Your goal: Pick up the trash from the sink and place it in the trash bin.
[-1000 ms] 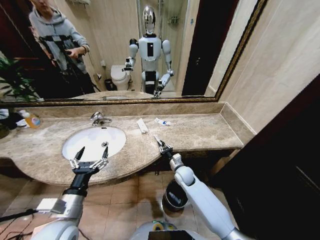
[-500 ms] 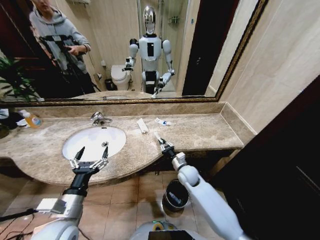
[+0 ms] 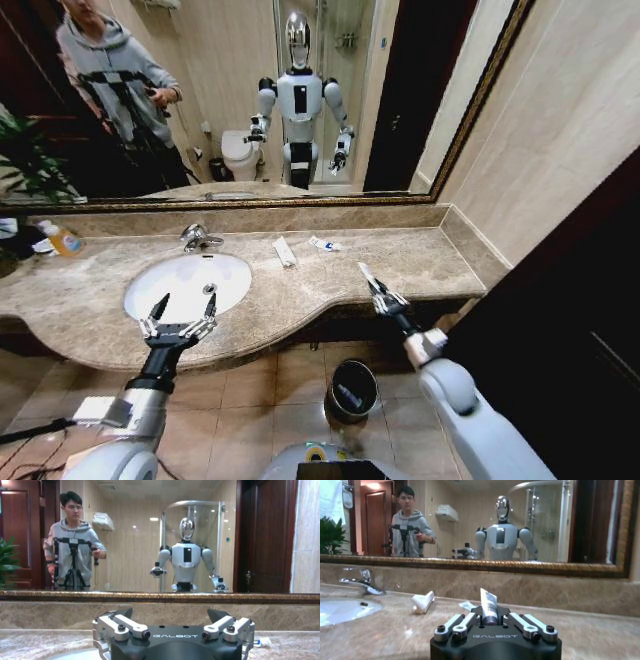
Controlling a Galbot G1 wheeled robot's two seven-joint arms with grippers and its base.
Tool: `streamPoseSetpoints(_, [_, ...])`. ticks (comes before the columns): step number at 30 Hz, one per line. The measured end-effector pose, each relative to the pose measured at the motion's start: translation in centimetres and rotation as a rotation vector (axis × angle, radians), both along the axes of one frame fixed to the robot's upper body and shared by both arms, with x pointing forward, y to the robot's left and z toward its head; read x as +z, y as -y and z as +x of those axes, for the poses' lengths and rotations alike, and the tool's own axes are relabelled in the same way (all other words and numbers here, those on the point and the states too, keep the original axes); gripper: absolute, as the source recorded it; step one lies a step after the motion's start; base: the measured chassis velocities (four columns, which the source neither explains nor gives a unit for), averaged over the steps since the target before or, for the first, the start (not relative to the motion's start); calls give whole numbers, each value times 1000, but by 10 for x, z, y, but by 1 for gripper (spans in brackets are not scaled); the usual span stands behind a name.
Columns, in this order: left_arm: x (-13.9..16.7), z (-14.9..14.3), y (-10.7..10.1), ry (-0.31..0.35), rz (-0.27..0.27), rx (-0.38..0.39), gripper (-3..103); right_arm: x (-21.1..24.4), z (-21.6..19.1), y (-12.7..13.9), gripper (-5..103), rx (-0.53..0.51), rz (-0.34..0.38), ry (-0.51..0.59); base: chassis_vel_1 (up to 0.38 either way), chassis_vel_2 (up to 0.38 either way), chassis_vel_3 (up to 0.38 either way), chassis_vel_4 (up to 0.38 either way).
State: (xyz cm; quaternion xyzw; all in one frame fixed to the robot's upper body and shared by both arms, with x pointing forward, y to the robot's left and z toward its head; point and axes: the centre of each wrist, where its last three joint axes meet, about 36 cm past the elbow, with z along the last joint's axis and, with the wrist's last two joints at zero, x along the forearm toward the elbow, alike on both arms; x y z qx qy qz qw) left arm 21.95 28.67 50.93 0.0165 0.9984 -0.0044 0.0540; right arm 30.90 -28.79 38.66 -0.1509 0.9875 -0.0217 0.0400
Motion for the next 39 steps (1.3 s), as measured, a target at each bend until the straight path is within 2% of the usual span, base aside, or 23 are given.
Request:
streamPoseSetpoints(4, [0,0,0,0,0,0,100,-30,-31,2,19,-21,23,1,0,0,0,0])
streamPoseSetpoints(6, [0,0,0,0,0,0,100,-56,-59,0,19,-45,35,-33,0,0,0,0])
streamPoseSetpoints(9, [0,0,0,0,0,0,100,-83,-81,3,19,-51,23,-77,0,0,0,0])
streamPoseSetpoints(12, [0,0,0,0,0,0,100,-142,-108,13,19,-51,-35,-174,0,0,0,0])
streamPoseSetpoints(13, [0,0,0,0,0,0,100,-142,-108,13,19,-51,-35,-174,0,0,0,0])
streamPoseSetpoints(15, [0,0,0,0,0,0,100,-180,-110,18,19,-46,-110,-268,0,0,0,0])
streamPoseSetpoints(17, [0,0,0,0,0,0,100,-185,-109,19,19,-47,-128,-288,0,0,0,0])
streamPoseSetpoints(18, [0,0,0,0,0,0,100,-207,-102,22,19,-53,-222,-358,0,0,0,0])
streamPoseSetpoints(19, [0,0,0,0,0,0,100,-215,-98,24,19,-45,-269,-384,0,0,0,0])
streamPoseSetpoints(20, [0,0,0,0,0,0,100,-215,-98,24,19,-45,-269,-384,0,0,0,0])
streamPoseSetpoints(21, [0,0,0,0,0,0,100,-225,-89,30,19,-20,-337,-431,0,0,0,0])
streamPoseSetpoints(24, [0,0,0,0,0,0,100,-240,-75,38,19,53,-424,-509,0,0,0,0])
streamPoseSetpoints(26, [0,0,0,0,0,0,100,-244,-71,39,19,76,-449,-527,0,0,0,0])
streamPoseSetpoints(29, [0,0,0,0,0,0,100,-265,-58,42,19,172,-580,-580,0,0,0,0])
streamPoseSetpoints(31, [0,0,0,0,0,0,100,-270,-55,42,19,186,-604,-585,0,0,0,0])
streamPoseSetpoints(33, [0,0,0,0,0,0,100,-291,-43,39,19,210,-680,-585,0,0,0,0])
streamPoseSetpoints(34, [0,0,0,0,0,0,100,-291,-43,39,19,210,-680,-585,0,0,0,0])
streamPoseSetpoints(36, [0,0,0,0,0,0,100,-305,-24,27,19,227,-735,-560,0,0,0,0])
streamPoseSetpoints(39, [0,0,0,0,0,0,100,-308,-16,16,19,232,-735,-554,0,0,0,0])
